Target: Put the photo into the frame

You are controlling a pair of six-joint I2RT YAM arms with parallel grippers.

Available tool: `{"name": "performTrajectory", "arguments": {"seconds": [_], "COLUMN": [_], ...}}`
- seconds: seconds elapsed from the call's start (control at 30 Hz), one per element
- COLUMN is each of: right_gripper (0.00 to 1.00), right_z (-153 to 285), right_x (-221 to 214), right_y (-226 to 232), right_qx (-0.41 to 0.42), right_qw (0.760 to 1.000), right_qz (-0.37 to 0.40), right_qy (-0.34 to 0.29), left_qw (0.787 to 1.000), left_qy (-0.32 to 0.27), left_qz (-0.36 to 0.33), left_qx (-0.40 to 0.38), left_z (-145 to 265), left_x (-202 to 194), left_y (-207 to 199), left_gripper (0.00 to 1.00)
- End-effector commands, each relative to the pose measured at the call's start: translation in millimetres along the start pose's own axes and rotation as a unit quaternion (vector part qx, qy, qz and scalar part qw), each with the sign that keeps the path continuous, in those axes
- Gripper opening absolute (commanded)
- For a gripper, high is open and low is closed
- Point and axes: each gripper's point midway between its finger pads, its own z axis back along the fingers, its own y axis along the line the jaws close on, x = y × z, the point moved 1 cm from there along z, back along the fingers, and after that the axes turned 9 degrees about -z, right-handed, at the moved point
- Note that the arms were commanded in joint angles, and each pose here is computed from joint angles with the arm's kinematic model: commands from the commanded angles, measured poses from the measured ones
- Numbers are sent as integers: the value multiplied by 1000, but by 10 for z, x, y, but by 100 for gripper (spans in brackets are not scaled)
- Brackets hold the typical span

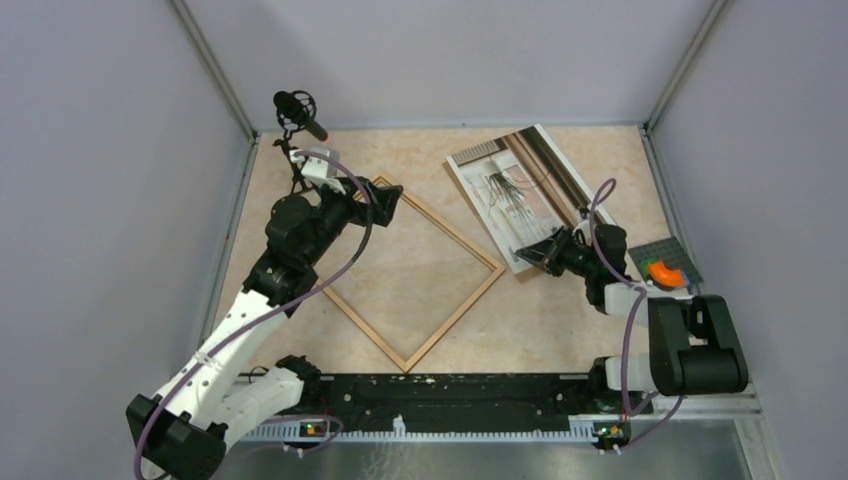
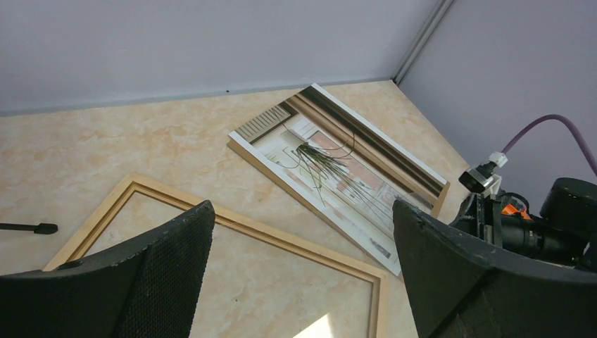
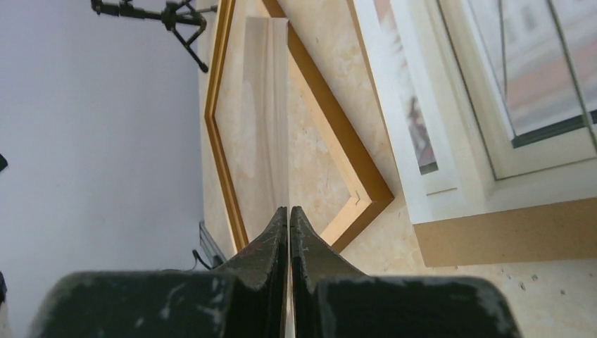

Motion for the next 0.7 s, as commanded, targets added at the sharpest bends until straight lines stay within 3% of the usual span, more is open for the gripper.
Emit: {"name": "performTrajectory", "arguments": {"seconds": [0.0, 0.33, 0.67], "right_gripper": [0, 0, 0], "right_z": [70, -42, 362], "right_x": [385, 270, 614], "right_y": [195, 393, 189], "right_qx": [12, 16, 1], "right_qw": [990, 971, 941], "right_qz": [-16, -16, -26], "right_qy": [-137, -239, -337], "left_qw": [1000, 1000, 999], "left_qy": [-25, -28, -31], "left_qz": [4, 6, 7], "left_qx": [-10, -12, -15], "left_z": [-12, 3, 12], "left_x": [180, 195, 213], "left_y": [-48, -57, -68], "left_gripper": [98, 98, 98]}}
